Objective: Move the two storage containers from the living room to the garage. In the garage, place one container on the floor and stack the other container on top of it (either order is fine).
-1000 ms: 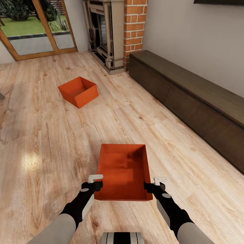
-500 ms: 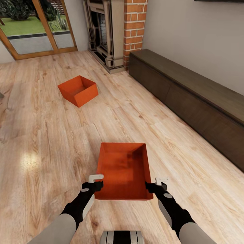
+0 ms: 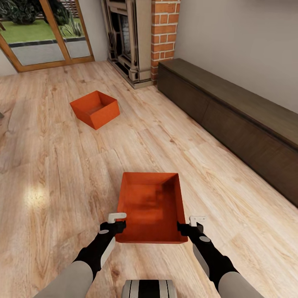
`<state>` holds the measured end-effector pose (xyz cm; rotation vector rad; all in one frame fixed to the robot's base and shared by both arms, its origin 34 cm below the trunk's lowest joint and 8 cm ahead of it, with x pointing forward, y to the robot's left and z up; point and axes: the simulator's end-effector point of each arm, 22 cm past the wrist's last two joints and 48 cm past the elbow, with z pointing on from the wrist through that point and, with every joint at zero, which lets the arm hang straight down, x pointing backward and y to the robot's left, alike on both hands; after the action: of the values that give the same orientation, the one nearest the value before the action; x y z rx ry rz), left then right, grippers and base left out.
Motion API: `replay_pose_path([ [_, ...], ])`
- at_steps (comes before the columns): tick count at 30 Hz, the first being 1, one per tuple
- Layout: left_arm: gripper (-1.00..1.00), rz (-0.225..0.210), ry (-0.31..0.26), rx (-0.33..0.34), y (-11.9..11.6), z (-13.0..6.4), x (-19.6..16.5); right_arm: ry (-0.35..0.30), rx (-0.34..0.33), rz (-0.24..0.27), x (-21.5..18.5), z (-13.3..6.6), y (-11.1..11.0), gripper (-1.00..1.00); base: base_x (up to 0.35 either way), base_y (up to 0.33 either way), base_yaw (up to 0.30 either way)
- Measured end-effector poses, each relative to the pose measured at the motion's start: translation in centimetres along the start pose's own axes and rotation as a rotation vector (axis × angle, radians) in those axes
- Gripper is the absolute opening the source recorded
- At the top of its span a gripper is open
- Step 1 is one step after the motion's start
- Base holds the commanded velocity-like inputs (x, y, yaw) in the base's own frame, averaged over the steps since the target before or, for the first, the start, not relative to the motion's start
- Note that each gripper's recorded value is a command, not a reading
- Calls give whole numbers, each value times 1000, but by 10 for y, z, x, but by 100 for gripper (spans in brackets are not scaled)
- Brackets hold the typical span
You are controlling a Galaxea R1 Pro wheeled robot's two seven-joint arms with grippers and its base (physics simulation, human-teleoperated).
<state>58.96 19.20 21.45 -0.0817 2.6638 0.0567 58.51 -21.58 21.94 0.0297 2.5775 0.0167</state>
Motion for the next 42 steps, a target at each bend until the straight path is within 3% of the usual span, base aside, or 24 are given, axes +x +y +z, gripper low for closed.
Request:
replay_pose_path([
  [13, 100, 0, -1, -1, 1, 0, -1, 0, -21, -3, 0, 0, 10, 100, 0, 0, 0],
  [42, 100, 1, -2, -1, 1, 9, 7, 11, -21, -1, 14, 8, 9, 100, 0, 0, 0],
])
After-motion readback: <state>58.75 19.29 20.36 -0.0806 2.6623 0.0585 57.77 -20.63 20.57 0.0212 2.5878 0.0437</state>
